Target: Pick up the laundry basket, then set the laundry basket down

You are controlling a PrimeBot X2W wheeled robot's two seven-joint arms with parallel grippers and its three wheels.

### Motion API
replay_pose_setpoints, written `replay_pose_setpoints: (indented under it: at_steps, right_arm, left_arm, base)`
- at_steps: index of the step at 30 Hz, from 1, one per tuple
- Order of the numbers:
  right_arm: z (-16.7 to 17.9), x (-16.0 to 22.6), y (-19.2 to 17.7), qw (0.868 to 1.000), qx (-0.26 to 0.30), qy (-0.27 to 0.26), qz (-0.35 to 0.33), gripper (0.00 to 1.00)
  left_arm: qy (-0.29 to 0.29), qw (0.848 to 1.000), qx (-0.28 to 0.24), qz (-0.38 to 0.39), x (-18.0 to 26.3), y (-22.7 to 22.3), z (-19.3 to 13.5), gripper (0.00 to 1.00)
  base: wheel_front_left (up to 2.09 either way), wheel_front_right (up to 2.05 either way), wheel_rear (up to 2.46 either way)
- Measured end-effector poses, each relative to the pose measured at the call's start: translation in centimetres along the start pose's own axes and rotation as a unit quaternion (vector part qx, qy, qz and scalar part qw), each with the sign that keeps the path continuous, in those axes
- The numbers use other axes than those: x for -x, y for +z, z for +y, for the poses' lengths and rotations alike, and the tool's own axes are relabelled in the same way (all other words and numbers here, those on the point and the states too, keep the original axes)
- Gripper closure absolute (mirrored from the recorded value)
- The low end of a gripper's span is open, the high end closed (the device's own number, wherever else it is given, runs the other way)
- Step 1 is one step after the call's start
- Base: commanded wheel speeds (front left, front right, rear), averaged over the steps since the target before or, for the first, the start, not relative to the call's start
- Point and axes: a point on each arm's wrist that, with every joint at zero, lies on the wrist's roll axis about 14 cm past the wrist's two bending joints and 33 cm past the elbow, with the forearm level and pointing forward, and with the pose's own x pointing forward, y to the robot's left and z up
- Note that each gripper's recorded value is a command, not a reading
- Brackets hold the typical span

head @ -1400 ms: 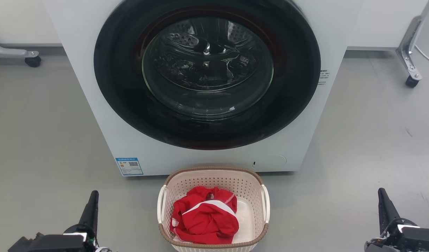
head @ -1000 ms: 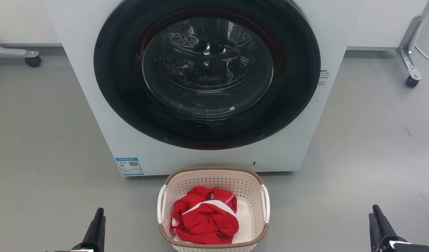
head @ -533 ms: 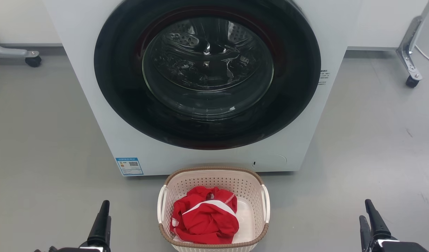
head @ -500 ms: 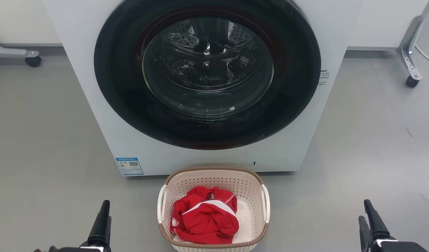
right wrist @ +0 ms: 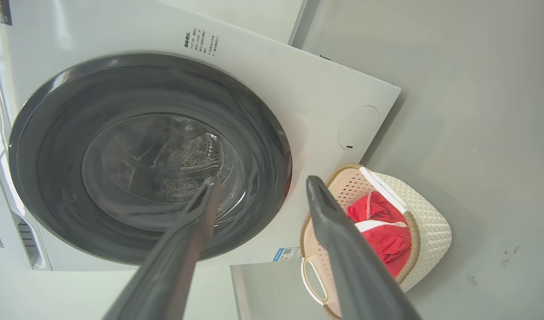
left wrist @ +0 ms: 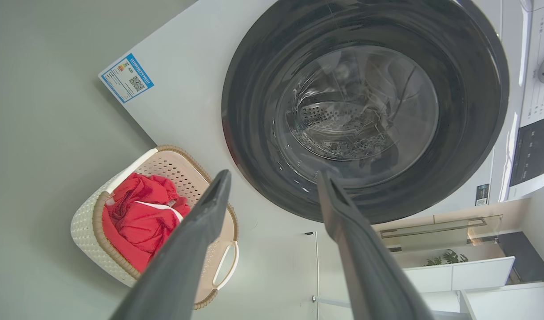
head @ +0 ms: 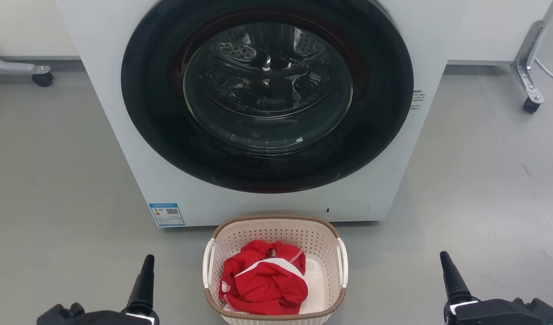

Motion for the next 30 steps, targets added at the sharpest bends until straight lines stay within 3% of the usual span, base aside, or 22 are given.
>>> replay_pose_setpoints:
  at_steps: [15, 30]
  right_arm:
    - [1.7, -0.7, -1.9, 0.985, 0.168, 0.019, 0.023, 0.0]
    - [3.5, -0.9, -3.5, 0.949, 0.311, 0.052, 0.021, 0.0]
  left_arm:
    - [-0.007, 0.984, -0.178, 0.009, -0.2, -0.7, -0.9, 0.0]
    - [-0.045, 0.939, -0.34, -0.005, -0.3, -1.5, -3.1, 0.0]
  base:
    - [0.0, 0.0, 0.0]
    - [0.0, 0.0, 0.0]
